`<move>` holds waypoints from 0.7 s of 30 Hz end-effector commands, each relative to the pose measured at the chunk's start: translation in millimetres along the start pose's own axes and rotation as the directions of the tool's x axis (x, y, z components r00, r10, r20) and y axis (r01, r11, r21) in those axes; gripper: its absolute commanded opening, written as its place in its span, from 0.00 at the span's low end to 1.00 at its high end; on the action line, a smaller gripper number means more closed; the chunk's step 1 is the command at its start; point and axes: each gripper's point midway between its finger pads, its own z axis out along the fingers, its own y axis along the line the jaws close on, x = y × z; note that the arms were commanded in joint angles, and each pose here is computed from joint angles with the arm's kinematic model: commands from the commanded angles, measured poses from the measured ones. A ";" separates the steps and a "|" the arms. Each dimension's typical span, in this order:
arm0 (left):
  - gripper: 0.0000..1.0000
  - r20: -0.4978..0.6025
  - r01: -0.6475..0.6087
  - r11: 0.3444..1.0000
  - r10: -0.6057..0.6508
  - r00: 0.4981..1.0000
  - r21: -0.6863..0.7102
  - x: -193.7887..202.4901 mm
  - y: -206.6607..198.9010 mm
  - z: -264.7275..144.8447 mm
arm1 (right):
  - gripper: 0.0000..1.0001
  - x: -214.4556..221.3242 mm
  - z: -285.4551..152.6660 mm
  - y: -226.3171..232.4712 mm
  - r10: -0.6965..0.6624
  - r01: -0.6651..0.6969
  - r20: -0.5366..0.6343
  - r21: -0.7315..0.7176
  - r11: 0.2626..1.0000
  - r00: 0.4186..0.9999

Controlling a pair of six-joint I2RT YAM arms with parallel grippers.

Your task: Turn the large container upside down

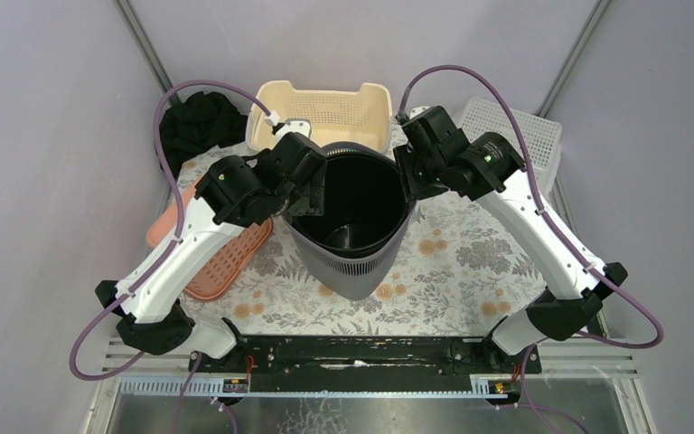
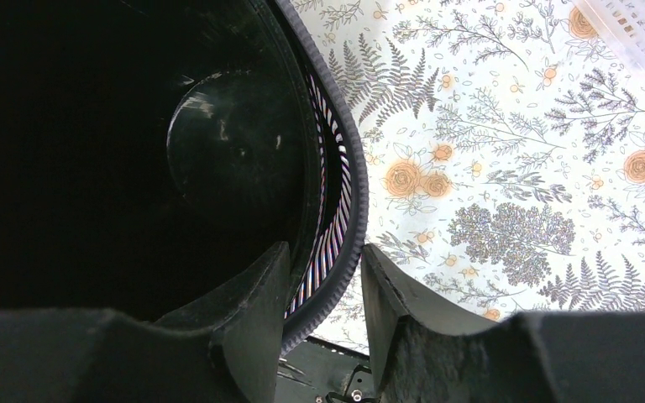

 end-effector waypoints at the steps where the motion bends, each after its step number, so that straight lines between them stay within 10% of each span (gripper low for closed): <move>1: 0.74 0.011 0.009 0.999 -0.009 1.000 -0.047 1.2 6.5 3.8 | 0.44 -14.6 -14.7 5.9 0.005 -0.002 0.082 -0.042 0.999 0.997; 9: 0.79 0.019 0.014 0.999 -0.013 1.000 -0.036 -2.8 3.1 3.3 | 0.54 -26.1 -37.1 7.3 0.020 -0.009 0.138 -0.079 0.997 0.990; 21: 0.81 0.024 0.014 0.999 -0.013 1.000 -0.039 -4.0 -0.6 10.4 | 0.38 -20.0 -17.3 18.5 -0.002 0.012 0.095 -0.103 0.995 0.995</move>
